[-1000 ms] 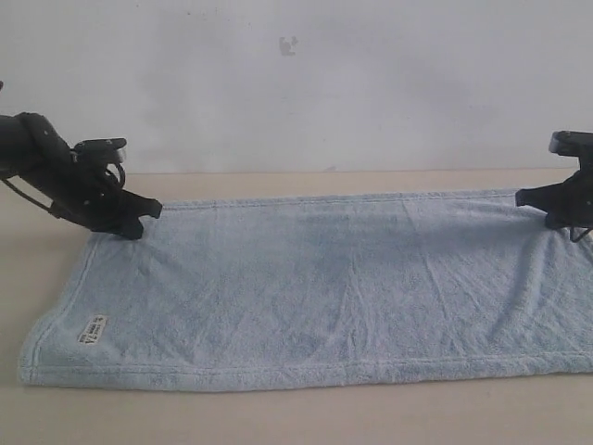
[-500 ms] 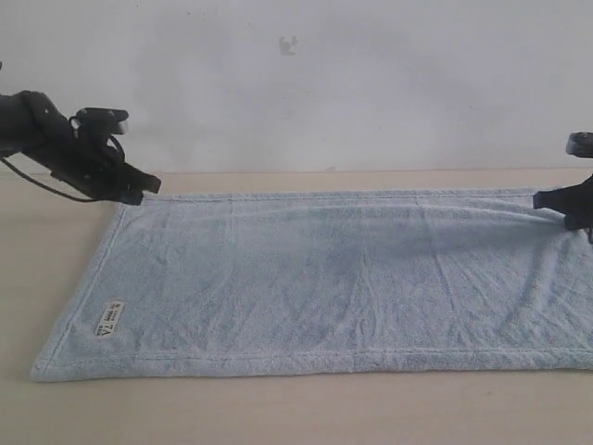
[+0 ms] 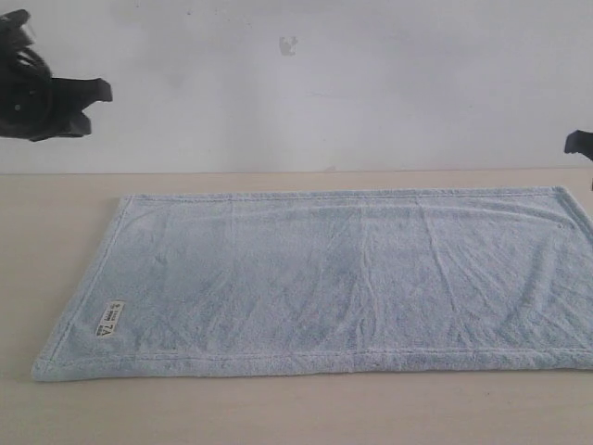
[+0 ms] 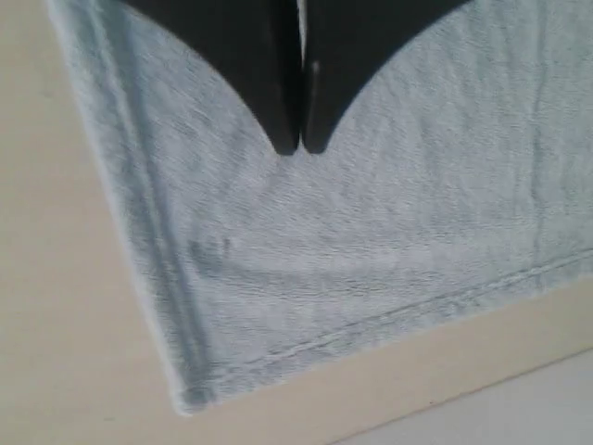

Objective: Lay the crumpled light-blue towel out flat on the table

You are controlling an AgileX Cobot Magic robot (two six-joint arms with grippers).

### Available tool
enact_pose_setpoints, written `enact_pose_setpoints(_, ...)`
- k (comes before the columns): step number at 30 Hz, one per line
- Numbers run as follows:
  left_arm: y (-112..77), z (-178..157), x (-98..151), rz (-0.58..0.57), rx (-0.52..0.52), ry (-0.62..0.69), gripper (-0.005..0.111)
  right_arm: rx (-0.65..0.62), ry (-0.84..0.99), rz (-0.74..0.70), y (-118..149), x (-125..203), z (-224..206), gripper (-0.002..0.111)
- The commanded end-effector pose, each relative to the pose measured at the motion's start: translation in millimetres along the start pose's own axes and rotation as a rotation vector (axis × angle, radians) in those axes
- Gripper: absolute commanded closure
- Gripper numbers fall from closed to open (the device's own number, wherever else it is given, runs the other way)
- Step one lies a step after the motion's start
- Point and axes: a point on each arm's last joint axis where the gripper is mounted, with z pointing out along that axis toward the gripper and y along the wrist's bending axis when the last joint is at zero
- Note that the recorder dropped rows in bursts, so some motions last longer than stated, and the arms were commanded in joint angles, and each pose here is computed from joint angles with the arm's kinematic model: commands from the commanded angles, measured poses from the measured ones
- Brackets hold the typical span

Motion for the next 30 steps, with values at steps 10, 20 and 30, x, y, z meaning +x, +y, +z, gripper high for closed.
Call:
enact_pose_setpoints(10,38.8,-208,167,-0.082,-0.166,-0.691,0.103,-0.146,-0.775,-0.207,55,136,-186,0.109)
enact_pose_setpoints(20,37.5,-262,203,-0.084,-0.069,-0.949,0.103,-0.333,-0.792,-0.383,59,160,-236,0.109)
enact_pose_setpoints(30,35.1,-287,209,-0.081,-0.024,-1.102,0.103,-0.545,-0.825,-0.397,66,182,-248,0.109)
